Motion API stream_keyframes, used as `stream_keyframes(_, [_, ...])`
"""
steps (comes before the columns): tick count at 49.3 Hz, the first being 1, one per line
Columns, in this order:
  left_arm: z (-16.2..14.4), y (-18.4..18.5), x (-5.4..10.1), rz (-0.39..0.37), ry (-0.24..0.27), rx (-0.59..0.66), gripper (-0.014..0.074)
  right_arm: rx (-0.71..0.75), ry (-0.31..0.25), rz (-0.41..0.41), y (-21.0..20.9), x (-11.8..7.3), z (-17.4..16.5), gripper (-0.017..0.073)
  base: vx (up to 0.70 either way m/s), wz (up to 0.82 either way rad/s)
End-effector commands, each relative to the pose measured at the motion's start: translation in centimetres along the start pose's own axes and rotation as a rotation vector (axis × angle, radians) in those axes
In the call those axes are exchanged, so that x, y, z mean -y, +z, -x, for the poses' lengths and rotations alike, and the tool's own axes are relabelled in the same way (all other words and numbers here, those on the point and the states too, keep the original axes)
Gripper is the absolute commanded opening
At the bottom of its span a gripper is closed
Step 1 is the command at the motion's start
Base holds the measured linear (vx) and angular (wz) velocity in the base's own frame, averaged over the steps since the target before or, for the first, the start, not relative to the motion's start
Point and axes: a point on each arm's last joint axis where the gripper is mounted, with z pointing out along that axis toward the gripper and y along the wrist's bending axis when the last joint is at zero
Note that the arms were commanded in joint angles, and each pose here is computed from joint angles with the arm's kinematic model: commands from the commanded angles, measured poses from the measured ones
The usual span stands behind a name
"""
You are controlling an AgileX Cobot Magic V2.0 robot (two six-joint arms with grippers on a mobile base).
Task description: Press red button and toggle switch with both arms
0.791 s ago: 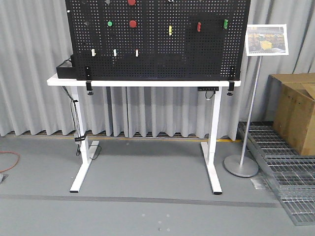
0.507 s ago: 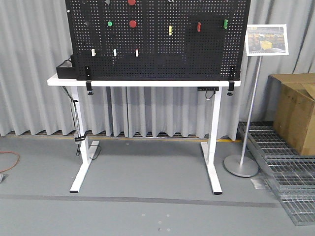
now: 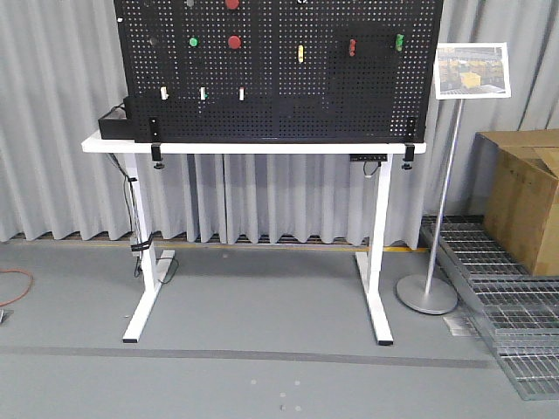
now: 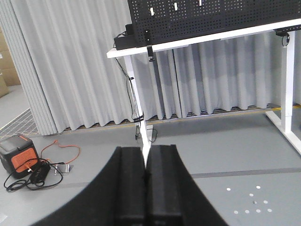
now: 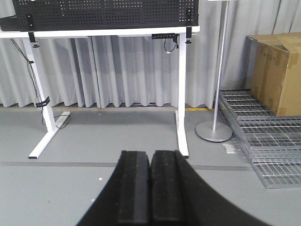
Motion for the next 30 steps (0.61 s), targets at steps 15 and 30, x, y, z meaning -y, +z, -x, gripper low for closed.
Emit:
stream_keyframes(15, [-0.37,0.09,0.03,0.012,-0.009,0.055,0.0001,0.084,-0.010,0.005,-0.06,-0.06,0.40,-0.0003,0.03,-0.02])
stream_keyframes(30, [-0.37,0.09,0.03,0.012,-0.009,0.055,0.0001,0.084,-0.010,0.005,-0.06,-0.06,0.40,-0.0003,0.13,-0.02])
